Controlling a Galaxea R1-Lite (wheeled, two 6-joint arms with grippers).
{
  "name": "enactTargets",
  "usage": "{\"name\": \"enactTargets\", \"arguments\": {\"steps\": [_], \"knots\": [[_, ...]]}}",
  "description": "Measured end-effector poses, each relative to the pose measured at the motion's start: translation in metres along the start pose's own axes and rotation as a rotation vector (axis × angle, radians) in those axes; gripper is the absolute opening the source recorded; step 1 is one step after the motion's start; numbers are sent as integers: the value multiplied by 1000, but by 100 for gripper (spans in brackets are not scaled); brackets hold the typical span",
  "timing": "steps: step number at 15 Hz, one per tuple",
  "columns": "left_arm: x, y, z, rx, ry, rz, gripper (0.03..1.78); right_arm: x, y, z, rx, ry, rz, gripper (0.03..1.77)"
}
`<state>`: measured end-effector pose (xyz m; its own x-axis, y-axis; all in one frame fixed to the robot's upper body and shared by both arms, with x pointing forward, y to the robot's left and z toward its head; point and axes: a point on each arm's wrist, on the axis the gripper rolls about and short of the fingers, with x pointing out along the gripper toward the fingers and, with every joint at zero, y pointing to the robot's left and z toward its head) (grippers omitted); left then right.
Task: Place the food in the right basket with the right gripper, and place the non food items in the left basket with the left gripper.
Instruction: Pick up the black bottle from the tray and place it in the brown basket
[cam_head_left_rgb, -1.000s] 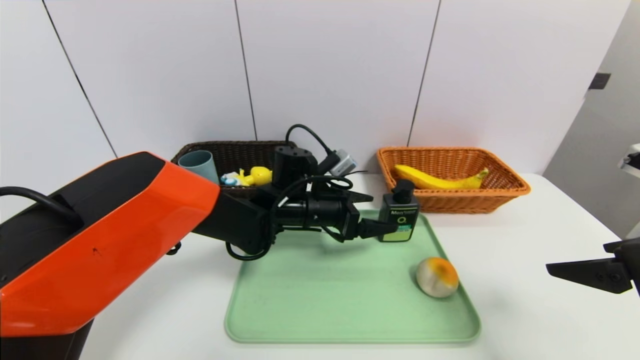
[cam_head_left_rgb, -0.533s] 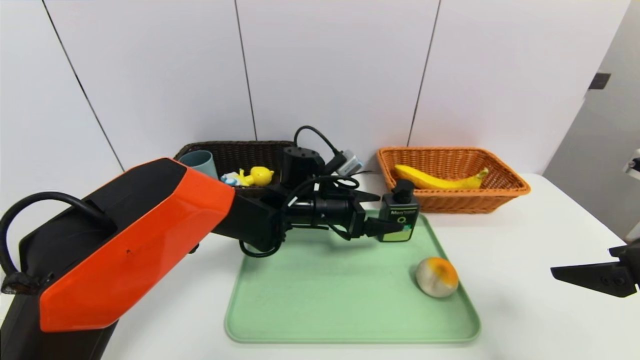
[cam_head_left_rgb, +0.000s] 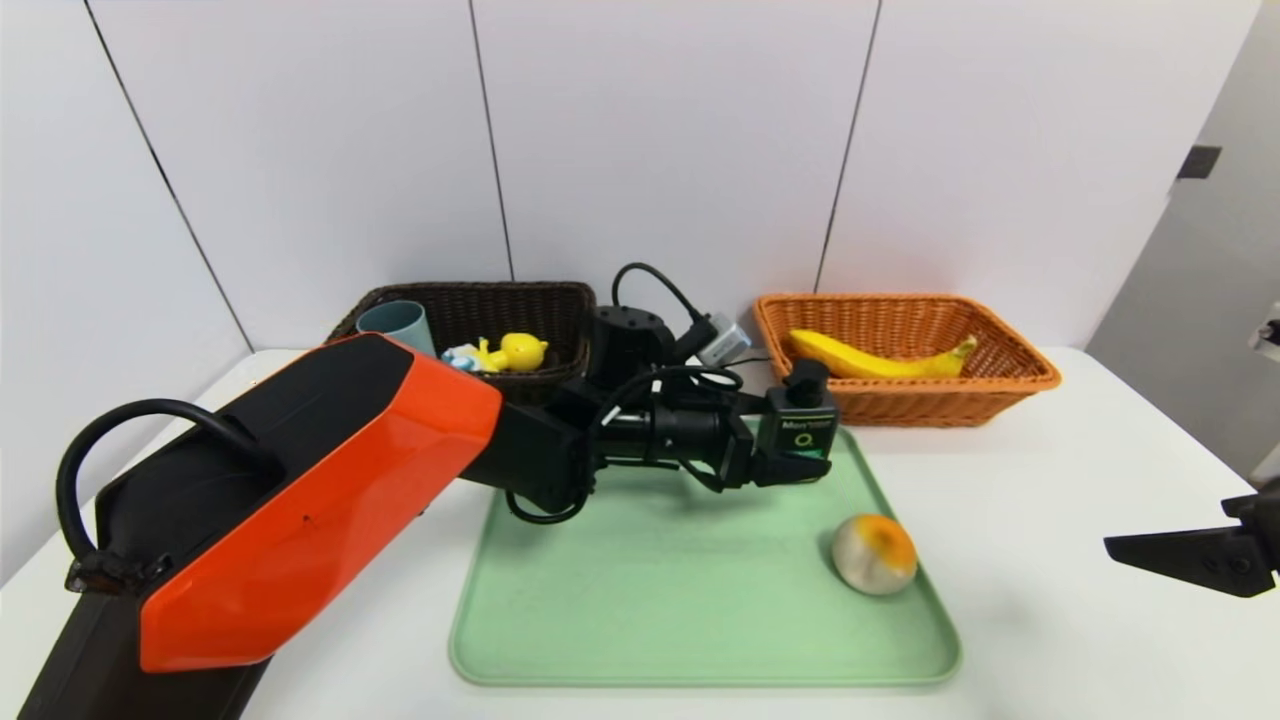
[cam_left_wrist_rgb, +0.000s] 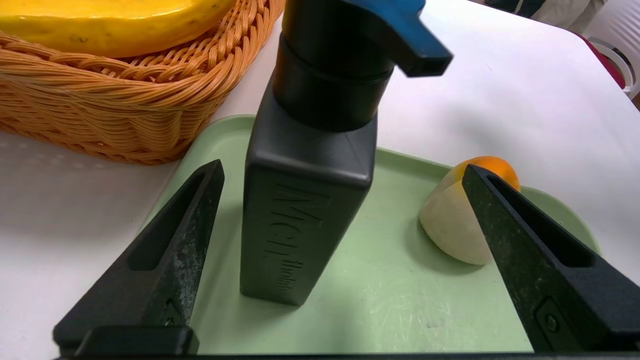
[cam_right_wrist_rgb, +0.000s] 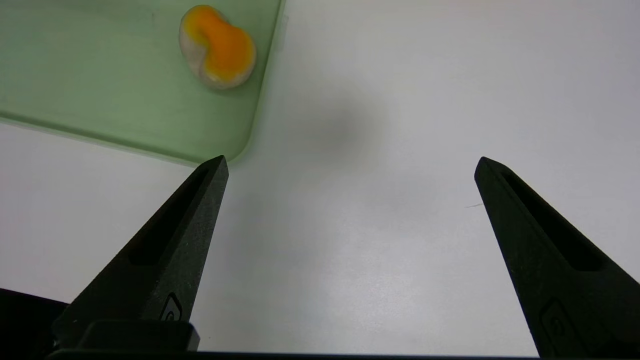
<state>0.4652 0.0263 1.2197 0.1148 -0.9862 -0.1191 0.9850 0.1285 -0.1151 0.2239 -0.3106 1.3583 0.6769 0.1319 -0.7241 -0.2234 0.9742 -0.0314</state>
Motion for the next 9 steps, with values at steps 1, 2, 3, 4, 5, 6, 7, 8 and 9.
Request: {"name": "enactTargets", "arguments": {"steps": [1,2,3,4,5,6,7,8,9], "knots": [[3,0,0,2,-1,-4,169,0,0,0,0,0,-1,170],[5,-1,-1,5,-3,-9,169,0,0,0,0,-1,0,170],[8,-1,-1,8,-5,-12,169,0,0,0,0,1,0,170],[9,0,-1,10,-7,-14,169,0,0,-1,0,3,-1,170],[11,0,-1,11,-8,-15,169,1,0,-1,0,4,0,170],[13,0,-2,11,-9,-18,169,1,0,-1,0,4,0,170],[15,0,-2,12,-9,-19,169,1,0,-1,0,4,0,170],[16,1,-3,12,-9,-19,160,1,0,-1,0,4,0,170],[17,1,-4,11,-9,-18,142,1,0,-1,1,5,0,170]]}}
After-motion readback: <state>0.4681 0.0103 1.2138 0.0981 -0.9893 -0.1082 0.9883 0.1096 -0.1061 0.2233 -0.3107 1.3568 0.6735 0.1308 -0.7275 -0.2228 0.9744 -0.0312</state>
